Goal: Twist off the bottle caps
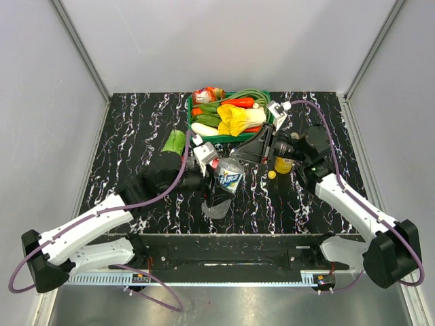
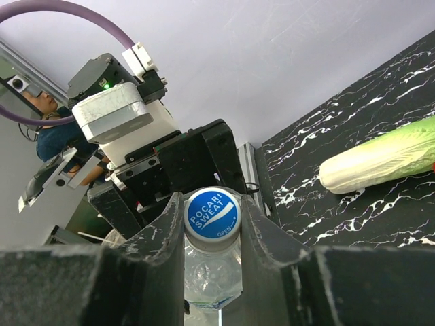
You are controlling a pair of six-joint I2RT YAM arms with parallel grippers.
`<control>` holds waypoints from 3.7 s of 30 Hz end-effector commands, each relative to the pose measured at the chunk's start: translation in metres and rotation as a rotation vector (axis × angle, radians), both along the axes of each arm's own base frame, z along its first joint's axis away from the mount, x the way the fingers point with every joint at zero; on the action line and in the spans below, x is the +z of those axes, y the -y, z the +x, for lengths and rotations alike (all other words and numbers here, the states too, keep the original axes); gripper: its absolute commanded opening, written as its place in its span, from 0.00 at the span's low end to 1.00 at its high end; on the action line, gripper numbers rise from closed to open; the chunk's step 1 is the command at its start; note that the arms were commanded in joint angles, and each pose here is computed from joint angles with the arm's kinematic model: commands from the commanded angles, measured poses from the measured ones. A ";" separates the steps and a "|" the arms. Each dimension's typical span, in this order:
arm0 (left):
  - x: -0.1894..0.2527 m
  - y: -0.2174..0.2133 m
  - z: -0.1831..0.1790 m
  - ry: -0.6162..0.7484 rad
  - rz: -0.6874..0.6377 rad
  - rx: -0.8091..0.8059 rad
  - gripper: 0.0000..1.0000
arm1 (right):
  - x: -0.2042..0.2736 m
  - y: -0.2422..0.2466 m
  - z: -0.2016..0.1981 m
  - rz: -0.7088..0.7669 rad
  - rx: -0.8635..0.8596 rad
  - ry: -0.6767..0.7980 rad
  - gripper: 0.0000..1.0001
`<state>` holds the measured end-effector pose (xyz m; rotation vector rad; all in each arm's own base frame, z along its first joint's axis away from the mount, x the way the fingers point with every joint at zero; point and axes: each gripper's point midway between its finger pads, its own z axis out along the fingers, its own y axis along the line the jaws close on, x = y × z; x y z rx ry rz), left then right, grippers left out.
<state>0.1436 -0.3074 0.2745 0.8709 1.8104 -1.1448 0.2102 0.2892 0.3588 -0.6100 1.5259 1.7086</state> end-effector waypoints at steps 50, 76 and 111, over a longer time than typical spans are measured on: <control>-0.004 -0.010 0.015 0.062 0.025 0.089 0.49 | 0.033 0.038 0.022 0.025 -0.428 0.053 0.82; -0.036 -0.056 0.072 0.247 0.470 0.660 0.38 | 0.001 0.027 0.068 -0.113 -0.508 -0.158 1.00; -0.046 -0.042 0.068 0.286 0.590 0.650 0.38 | -0.009 0.003 0.072 -0.067 -0.381 -0.239 0.00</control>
